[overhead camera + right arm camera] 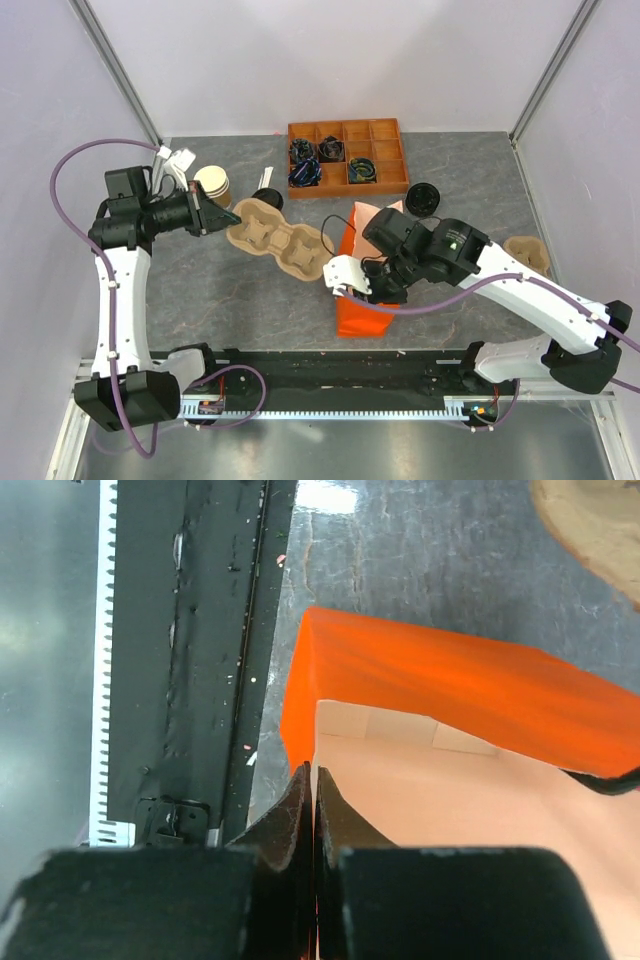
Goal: Pack the takeout coffee
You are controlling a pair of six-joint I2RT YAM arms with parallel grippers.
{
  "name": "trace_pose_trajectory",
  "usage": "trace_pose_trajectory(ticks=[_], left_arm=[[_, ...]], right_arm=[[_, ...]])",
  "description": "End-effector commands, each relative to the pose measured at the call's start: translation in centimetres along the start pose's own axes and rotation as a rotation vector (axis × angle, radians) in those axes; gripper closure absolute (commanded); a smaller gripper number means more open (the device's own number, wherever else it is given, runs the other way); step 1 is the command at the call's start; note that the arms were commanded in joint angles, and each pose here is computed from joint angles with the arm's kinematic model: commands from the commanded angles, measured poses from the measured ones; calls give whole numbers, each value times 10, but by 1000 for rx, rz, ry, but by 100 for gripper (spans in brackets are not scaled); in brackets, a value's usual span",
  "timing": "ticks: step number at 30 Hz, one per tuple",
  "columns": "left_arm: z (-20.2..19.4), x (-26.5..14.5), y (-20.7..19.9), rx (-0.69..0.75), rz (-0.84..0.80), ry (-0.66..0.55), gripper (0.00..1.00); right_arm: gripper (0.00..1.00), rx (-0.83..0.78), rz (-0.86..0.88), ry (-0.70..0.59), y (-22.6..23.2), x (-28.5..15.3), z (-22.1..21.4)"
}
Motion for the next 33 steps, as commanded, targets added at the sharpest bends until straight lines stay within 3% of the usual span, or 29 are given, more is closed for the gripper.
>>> trace_pose_trajectory(ticks=[1,3,4,8,20,27,33], left_arm=[[-7,-4,3,66,17,39,98],[-11,-3,9,46,29,59,98],[-11,-2,10,58,27,64,98],[-18,1,21,61,37,106,98],[-89,17,90,122,46,421,93],[-129,39,135,156,57,611,92],[-134,57,167,215,88,690,87]], right_arm=[[85,-21,-59,-1,-3,2,6],[65,-11,-57,0,-3,3,6],[46,-7,-59,0,-4,3,7],[21,14,-109,-47,-11,-12,24],[2,70,-246,-225,-32,-76,65],[2,176,-345,-297,-68,-98,71],[2,355,-344,-327,-107,-102,48]])
Point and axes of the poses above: each gripper's point midway between its finger pads, its own x axis out along the fingers, its own y axis along the line the jaws close on, z = x × y, the point moved 2 cm from there along -x, back along the fingers, and after that the axes turned 6 degrees about -x, right-handed, at the moved point
